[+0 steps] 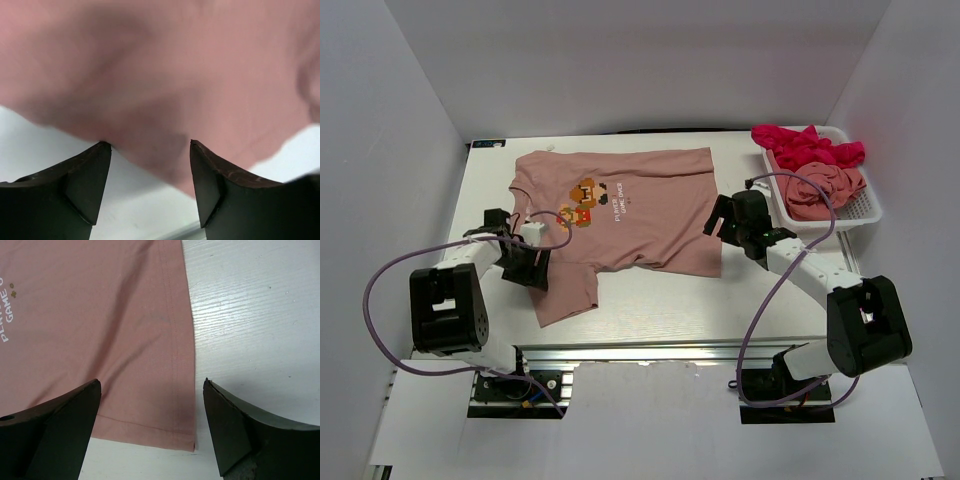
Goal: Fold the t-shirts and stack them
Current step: Flatten out the tshirt
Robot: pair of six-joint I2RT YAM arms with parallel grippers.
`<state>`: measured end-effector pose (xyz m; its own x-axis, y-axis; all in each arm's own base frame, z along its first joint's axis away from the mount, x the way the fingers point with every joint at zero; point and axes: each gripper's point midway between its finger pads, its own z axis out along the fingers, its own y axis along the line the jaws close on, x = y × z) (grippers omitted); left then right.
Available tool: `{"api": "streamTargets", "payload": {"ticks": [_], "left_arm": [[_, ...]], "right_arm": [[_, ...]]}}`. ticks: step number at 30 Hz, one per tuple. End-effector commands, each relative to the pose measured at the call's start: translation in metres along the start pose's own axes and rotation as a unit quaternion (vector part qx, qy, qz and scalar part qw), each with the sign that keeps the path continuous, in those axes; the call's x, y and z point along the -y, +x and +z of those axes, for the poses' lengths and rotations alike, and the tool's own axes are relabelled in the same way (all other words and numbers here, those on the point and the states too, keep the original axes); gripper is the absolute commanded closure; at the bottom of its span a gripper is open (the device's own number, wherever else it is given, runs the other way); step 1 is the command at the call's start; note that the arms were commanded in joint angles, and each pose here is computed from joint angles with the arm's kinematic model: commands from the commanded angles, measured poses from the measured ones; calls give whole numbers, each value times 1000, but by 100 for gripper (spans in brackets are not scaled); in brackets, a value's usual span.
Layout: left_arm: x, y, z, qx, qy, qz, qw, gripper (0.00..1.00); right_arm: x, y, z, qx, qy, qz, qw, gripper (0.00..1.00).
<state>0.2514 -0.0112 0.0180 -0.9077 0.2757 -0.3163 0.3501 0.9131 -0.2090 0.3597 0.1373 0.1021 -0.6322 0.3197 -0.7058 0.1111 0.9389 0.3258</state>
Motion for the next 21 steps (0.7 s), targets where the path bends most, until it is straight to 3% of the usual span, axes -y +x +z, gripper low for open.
{"api": "streamTargets", "payload": {"ticks": [1,7,10,13,14,15,21], "left_arm": [[-9,-30,13,62,-20,31,997,28],[-7,-27,16,48,-16,38,998,37],[-8,-24,15,41,-20,42,998,52],[-12,-21,12,29,-30,46,998,77],[-15,-20,11,25,-38,47,998,92],[-15,-18,10,21,-41,49,998,99],[-24,-10,-1,-4,-70,65,995,100]], "right_arm": [[-7,-18,-2,31,-5,-3,999,14],[-2,-13,-1,29,3,-8,1000,15],[1,-9,2,24,9,-11,1000,16],[4,-7,4,23,12,-13,1000,17],[4,-6,4,21,12,-14,1000,17],[5,-5,5,19,14,-14,1000,18],[6,8,6,0,11,-11,1000,16]]}}
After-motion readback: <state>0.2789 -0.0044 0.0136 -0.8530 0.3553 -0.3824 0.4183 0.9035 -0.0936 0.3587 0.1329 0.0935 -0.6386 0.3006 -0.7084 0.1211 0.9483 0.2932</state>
